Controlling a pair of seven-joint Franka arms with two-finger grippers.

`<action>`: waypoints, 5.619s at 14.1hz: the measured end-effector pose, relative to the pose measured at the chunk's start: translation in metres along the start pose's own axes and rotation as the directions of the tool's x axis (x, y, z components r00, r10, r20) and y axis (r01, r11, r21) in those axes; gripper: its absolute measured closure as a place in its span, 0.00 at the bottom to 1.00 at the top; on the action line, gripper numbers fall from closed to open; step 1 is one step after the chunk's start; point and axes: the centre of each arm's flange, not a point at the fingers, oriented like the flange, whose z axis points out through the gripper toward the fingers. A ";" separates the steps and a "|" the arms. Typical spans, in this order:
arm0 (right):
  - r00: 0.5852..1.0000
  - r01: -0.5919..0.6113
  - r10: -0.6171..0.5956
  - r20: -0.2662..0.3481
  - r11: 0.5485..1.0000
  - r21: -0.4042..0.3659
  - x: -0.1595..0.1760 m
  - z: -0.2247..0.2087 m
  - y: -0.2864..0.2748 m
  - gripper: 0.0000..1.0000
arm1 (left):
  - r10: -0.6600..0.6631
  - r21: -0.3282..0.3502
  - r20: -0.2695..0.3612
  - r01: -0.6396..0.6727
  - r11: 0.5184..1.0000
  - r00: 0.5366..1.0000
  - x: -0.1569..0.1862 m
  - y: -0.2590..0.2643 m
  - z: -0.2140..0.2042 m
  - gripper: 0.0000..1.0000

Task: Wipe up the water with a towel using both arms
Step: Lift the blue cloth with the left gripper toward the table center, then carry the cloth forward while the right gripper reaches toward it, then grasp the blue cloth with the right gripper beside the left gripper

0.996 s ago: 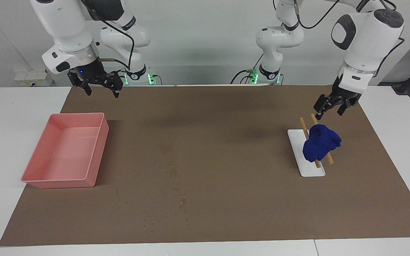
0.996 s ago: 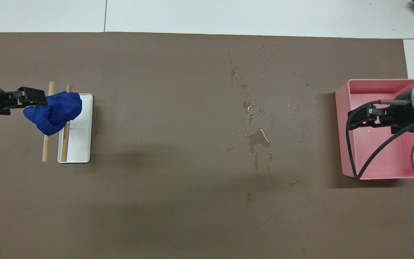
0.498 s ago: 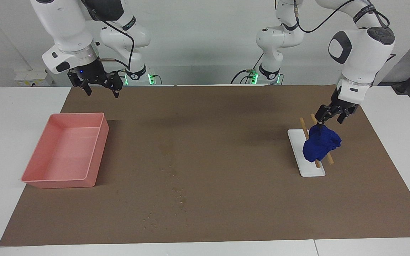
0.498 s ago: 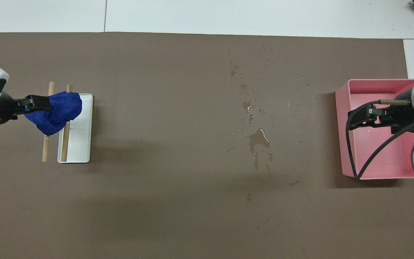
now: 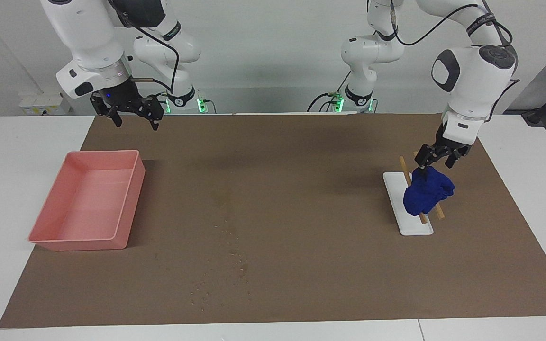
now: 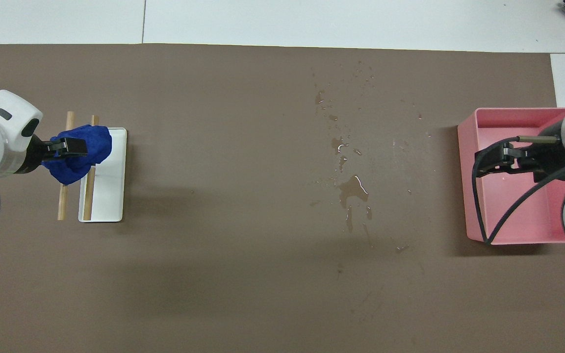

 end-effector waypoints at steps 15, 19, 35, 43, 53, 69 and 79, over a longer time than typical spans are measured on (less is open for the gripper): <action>1.000 0.000 0.000 0.000 1.000 0.000 0.000 0.000 0.000 0.00 | 0.021 0.025 0.042 -0.022 0.999 0.999 0.000 -0.001 0.013 0.89; 1.000 0.000 0.000 0.000 1.000 0.000 0.000 0.000 0.000 0.00 | -0.079 0.040 0.087 0.076 0.996 0.993 0.012 0.014 -0.011 0.89; 0.894 -0.431 0.448 0.026 0.842 0.326 0.020 -0.006 -0.071 0.01 | -0.612 -0.086 0.244 0.646 0.759 0.752 -0.075 0.276 -0.087 0.89; 0.546 -0.829 0.747 0.379 0.415 0.376 0.030 0.008 -0.147 0.01 | -0.696 -0.126 0.322 0.757 0.641 0.643 -0.099 0.316 -0.139 0.89; 0.317 -0.947 0.784 0.533 0.290 0.137 0.018 0.061 -0.213 0.01 | -0.713 -0.142 0.336 0.781 0.608 0.616 -0.112 0.333 -0.153 0.89; 0.307 -0.947 0.754 0.581 0.301 0.110 -0.018 0.074 -0.255 0.01 | -0.763 -0.206 0.378 0.851 0.483 0.525 -0.121 0.357 -0.176 0.89; 0.294 -0.951 0.750 0.593 0.289 0.106 -0.016 0.071 -0.250 0.77 | -0.764 -0.216 0.376 0.851 0.478 0.524 -0.119 0.356 -0.177 0.89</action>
